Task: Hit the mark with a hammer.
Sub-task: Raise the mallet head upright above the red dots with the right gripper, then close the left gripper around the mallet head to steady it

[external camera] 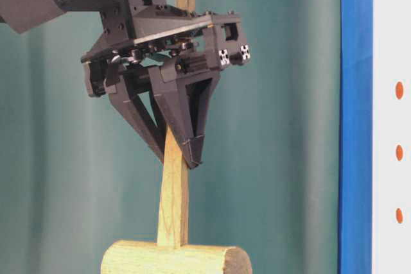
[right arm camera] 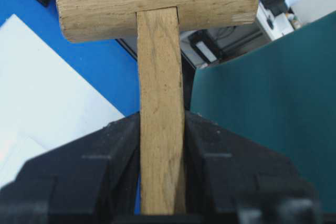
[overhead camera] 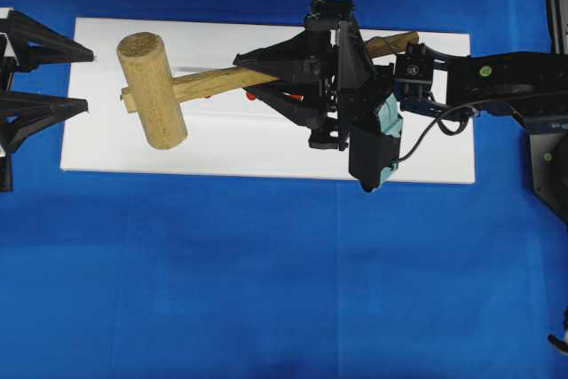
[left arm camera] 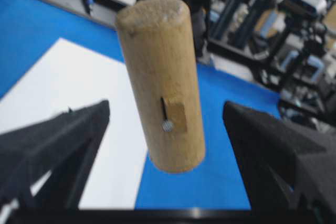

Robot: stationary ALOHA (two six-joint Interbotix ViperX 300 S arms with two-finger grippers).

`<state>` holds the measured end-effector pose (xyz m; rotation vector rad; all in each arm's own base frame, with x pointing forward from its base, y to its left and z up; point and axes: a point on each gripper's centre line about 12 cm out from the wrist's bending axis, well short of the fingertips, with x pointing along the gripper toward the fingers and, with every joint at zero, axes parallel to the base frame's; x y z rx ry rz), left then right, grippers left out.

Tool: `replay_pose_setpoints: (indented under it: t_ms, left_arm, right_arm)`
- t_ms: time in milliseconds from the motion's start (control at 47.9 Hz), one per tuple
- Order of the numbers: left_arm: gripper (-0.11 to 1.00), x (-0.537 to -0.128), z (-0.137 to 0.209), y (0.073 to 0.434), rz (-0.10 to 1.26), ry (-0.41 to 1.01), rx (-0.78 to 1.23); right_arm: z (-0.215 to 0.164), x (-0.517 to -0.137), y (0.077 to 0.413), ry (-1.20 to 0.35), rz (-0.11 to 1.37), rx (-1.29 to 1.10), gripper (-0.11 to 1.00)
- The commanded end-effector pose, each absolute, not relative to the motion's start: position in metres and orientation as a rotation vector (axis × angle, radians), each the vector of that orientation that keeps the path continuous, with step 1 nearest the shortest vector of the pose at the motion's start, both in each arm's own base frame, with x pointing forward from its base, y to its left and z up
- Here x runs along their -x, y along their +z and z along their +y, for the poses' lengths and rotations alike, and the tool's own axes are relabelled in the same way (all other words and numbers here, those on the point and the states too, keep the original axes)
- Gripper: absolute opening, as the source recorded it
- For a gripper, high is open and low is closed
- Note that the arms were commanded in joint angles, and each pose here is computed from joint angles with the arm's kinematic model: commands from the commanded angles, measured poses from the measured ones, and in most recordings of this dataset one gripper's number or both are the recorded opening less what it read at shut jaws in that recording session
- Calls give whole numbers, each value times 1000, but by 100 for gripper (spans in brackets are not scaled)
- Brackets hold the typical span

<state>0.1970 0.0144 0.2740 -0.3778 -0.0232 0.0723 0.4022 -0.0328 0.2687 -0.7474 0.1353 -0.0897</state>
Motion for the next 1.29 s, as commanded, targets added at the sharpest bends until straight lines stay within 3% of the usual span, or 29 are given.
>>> replay_pose_setpoints:
  t_ms: [0,522,835,918,1044,1273]
  left_arm:
    - [93,-204,16,287,-68,69,380]
    - [93,-266,28,288,-69,99,382]
    - [91,-277,29,286,-55,101,421]
    - [80,-277,30,285,-51,104,452]
    - [46,-277,29,281,-16,110,491]
    - [46,-277,29,278,7,117,500]
  right_arm:
    - [-32,-399,292,-118,70,744,9]
    - [-32,-399,290,-112,81,744,9]
    - [-32,-399,290,-109,85,742,9]
    - [-32,-399,290,-107,88,741,9]
    - [-33,-399,290,-109,88,741,9]
    - [-33,-399,288,-104,103,732,9]
